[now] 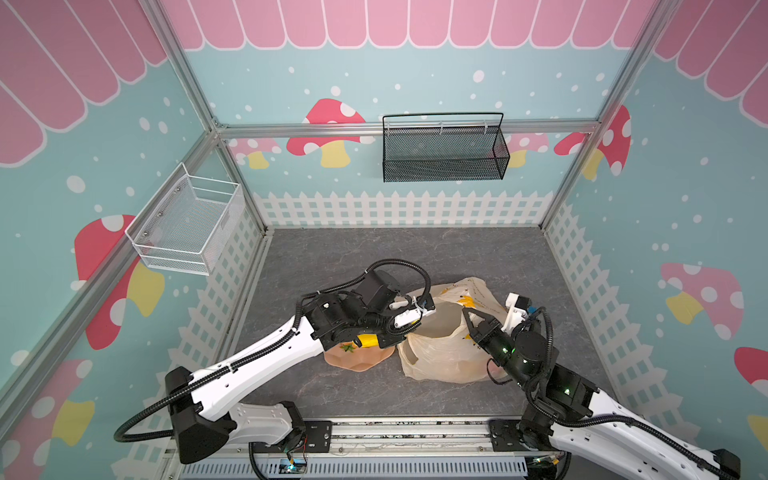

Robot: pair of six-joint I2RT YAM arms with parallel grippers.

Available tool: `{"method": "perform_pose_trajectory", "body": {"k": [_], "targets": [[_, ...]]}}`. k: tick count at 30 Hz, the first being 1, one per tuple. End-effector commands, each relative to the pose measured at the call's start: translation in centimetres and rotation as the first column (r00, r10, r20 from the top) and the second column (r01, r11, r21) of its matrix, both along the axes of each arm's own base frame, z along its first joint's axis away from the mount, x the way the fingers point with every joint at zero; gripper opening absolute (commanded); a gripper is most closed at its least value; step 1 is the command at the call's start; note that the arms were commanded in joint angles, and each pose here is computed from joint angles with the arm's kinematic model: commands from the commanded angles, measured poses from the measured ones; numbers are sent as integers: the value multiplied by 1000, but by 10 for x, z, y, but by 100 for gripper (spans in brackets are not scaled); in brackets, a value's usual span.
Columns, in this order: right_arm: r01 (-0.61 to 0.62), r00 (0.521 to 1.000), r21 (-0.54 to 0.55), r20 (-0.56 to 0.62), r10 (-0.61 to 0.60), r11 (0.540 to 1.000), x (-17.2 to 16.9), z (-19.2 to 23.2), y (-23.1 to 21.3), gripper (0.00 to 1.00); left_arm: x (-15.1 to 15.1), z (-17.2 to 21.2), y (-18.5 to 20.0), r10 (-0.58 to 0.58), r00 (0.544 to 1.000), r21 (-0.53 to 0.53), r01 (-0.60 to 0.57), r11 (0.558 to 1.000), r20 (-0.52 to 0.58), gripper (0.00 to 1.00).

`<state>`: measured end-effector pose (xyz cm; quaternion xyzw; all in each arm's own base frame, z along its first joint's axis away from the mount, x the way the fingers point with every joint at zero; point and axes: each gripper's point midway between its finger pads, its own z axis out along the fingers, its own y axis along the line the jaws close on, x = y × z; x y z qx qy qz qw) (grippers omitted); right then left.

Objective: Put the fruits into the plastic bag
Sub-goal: 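Lift the banana with the left gripper and carry it over the bag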

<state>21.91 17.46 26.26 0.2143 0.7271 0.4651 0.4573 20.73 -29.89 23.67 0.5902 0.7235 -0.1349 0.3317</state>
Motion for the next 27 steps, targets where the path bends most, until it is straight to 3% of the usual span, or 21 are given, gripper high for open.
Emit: {"method": "perform_pose_trajectory", "body": {"k": [1,18,23,27], "targets": [[-2,1000,15,18,1,1000,0,15,0,0,15,-12,-11,-15,998,22,14,1000,57,1],[-19,1000,17,19,18,1000,0,16,5,0,40,-73,-39,3,997,23,-1,1000,-83,1],[-19,1000,15,19,19,1000,0,16,5,0,46,-90,-42,17,994,66,-10,998,-108,1],[-24,1000,14,19,24,1000,0,16,7,0,68,-103,-39,94,992,137,-83,987,-79,0]]}}
